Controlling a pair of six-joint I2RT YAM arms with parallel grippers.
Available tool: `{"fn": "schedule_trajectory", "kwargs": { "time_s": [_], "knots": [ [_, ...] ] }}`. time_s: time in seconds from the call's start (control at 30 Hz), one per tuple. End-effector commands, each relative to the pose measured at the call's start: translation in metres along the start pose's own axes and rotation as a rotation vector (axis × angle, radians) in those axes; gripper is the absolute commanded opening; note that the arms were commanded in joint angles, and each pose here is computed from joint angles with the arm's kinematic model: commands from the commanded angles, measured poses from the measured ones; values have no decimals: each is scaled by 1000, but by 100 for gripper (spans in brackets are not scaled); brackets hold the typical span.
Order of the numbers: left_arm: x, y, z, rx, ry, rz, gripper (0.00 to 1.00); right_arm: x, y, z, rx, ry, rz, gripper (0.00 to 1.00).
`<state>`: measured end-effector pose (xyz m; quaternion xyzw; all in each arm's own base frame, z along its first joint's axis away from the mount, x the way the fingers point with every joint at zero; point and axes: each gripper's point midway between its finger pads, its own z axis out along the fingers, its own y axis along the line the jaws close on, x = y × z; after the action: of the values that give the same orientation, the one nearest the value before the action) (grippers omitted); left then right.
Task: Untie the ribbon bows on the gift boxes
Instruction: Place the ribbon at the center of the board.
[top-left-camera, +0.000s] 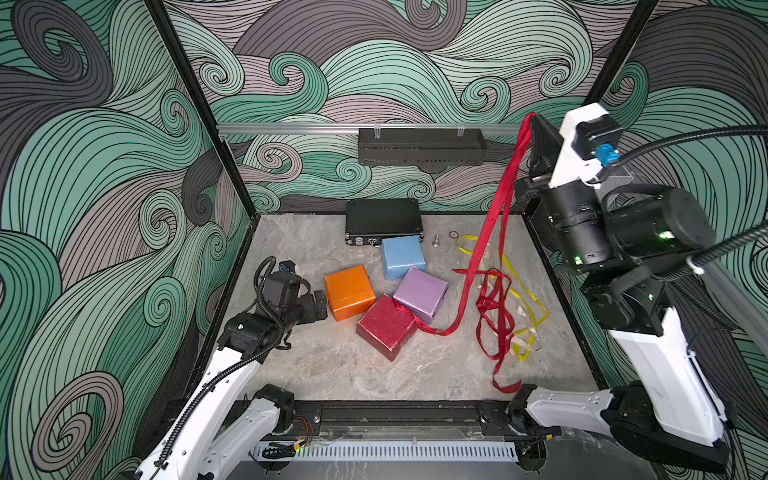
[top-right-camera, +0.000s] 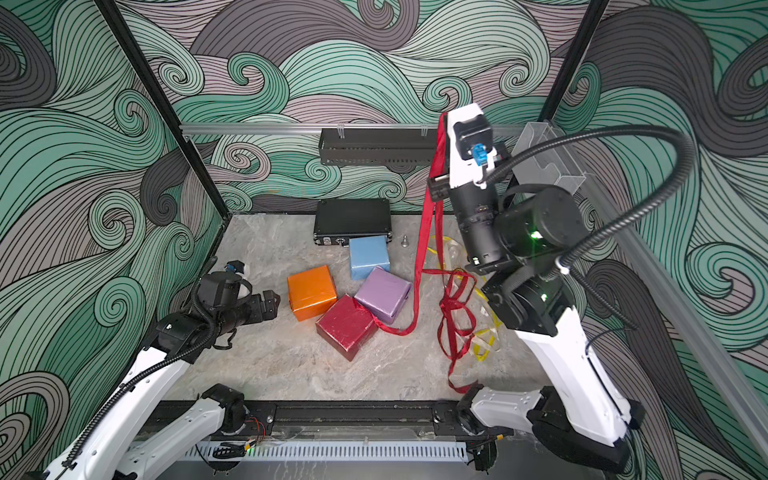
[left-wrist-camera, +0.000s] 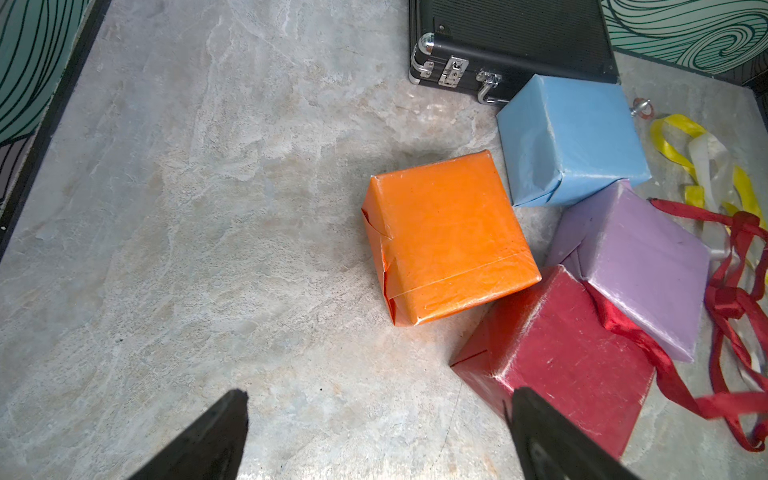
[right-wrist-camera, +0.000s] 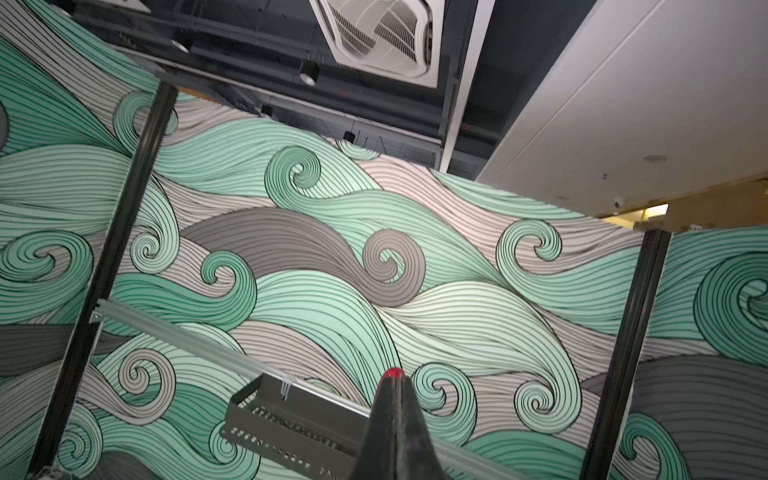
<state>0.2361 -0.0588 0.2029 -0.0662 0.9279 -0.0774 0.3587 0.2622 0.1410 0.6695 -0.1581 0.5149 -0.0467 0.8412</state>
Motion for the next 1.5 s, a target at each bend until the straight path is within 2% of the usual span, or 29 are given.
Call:
{"fn": "schedule_trajectory", "kwargs": {
  "time_s": [0.0,0.1,0.2,0.33,0.43,0.53,0.63,0.7,0.73,0.83,0.9,0.93,1.0,1.07,1.13,1.2,1.27,1.33,1.4,1.47],
  "knots": [
    [-1,-2,-3,4,-6,17,98,41,-7,8,35,115,88,0],
    [0,-4,-3,12,-5,25,98,112,-14,22,115,283,147,0],
    [2,-7,-3,18,2,33,98,184,-32,20,217,442,250,0],
    [2,-10,-1,31,11,39,98,287,-45,-3,302,654,485,0],
    [3,-12,1,37,21,41,98,356,-42,-23,346,794,580,0],
    [4,-13,1,44,25,42,98,415,-26,-36,317,943,650,0],
    [4,-14,1,49,26,43,98,455,-8,-60,308,1067,757,0],
    [4,-15,0,53,26,42,98,472,13,-74,267,1099,843,0],
    [4,-15,1,55,26,42,98,480,23,-79,250,1096,894,7],
    [4,-16,1,61,30,44,98,505,47,-107,245,1166,997,61],
    [4,-17,1,64,30,43,98,517,47,-126,311,1193,1037,89],
    [5,-17,1,65,31,44,98,521,47,-133,331,1186,1076,97],
    [4,-18,0,69,31,45,98,520,44,-140,353,1117,1216,99],
    [5,-18,0,71,31,45,98,510,36,-139,350,1023,1296,99],
    [5,-18,0,73,30,45,98,488,32,-134,306,976,1238,98],
    [5,-19,0,76,31,46,98,462,49,-125,188,968,1127,94],
    [5,-20,-1,80,30,47,98,443,88,-123,18,1027,1023,91],
    [5,-20,-1,82,31,48,98,433,141,-131,-194,1152,898,85],
    [6,-20,-1,82,31,48,98,433,191,-152,-383,1310,754,75],
    [6,-20,-1,80,30,50,98,441,220,-167,-472,1414,630,66]
  ]
}}
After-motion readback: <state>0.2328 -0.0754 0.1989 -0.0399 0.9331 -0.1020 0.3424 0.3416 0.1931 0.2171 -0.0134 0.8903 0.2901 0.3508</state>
